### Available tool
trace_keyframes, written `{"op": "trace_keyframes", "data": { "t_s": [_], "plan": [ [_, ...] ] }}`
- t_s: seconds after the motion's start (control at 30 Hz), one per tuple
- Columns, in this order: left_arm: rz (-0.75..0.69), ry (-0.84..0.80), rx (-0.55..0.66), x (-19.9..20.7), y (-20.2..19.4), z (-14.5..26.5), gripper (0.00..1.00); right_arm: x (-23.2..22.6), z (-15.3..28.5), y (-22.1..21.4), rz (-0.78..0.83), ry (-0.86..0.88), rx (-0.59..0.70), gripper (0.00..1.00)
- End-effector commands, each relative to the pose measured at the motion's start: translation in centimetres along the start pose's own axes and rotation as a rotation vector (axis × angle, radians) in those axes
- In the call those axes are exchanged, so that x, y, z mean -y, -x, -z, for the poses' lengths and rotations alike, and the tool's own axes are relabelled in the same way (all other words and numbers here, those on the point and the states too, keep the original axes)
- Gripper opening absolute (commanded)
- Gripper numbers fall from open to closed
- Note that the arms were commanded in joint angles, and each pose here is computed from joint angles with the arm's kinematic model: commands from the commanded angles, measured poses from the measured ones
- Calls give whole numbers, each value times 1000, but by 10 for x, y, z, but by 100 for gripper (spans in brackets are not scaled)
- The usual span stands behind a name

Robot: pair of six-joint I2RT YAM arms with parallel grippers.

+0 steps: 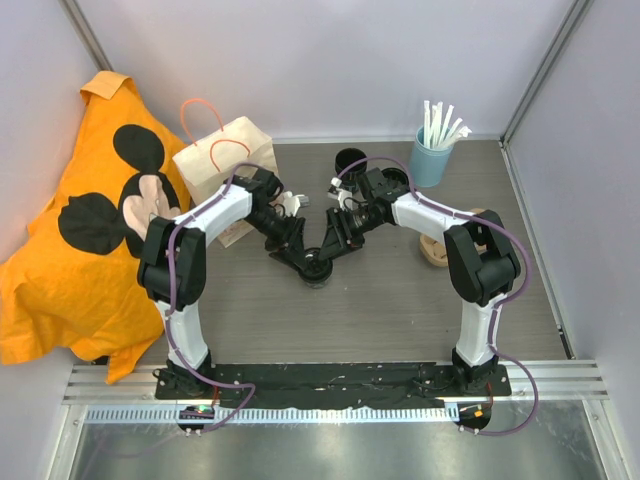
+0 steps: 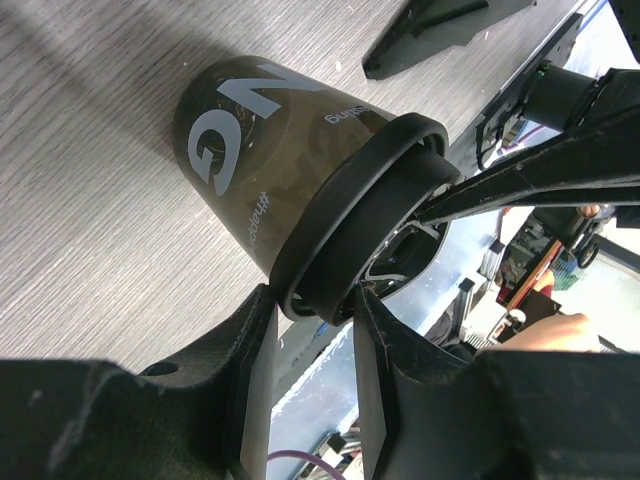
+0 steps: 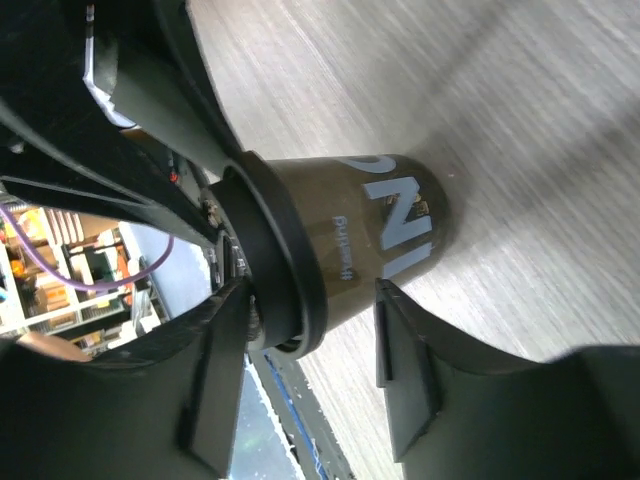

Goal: Pack the takeout coffee

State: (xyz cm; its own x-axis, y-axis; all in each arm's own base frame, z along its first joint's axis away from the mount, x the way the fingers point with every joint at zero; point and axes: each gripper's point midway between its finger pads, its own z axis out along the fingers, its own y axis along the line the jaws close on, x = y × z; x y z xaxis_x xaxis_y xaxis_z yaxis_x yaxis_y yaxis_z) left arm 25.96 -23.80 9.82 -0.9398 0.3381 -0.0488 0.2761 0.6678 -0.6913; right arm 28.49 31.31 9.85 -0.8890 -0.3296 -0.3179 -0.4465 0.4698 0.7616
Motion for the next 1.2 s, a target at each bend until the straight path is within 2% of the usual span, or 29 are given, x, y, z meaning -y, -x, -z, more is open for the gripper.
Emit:
{"op": "trace_keyframes", "data": {
  "t_s": [0.0, 0.2, 0.33, 0.47, 0.6, 0.7, 0.83, 1.17],
  "plan": [
    [-81, 360, 10, -102, 18, -35, 21, 17, -17, -30, -13, -67, -102, 52],
    [-68, 358, 8, -105, 20, -36, 21, 16, -20, -34, -26, -42, -115, 26],
    [-68, 336, 18, -100, 22, -35, 22, 18, -24, -37, -46, -18, -132, 17],
    [-77, 302, 32, -93, 22, -34, 30, 17, -26, -33, -35, 4, -134, 16],
    [-94, 272, 47, -84, 23, -32, 43, 16, -26, -30, -23, 8, -135, 17],
    [-96, 230, 54, -77, 25, -33, 48, 16, -25, -29, -4, 7, -140, 18],
    [-108, 200, 67, -70, 27, -32, 49, 14, -25, -28, 1, 21, -145, 20],
    [-124, 204, 88, -67, 29, -27, 50, 0, -17, -18, 36, 38, -120, 32]
  ]
}}
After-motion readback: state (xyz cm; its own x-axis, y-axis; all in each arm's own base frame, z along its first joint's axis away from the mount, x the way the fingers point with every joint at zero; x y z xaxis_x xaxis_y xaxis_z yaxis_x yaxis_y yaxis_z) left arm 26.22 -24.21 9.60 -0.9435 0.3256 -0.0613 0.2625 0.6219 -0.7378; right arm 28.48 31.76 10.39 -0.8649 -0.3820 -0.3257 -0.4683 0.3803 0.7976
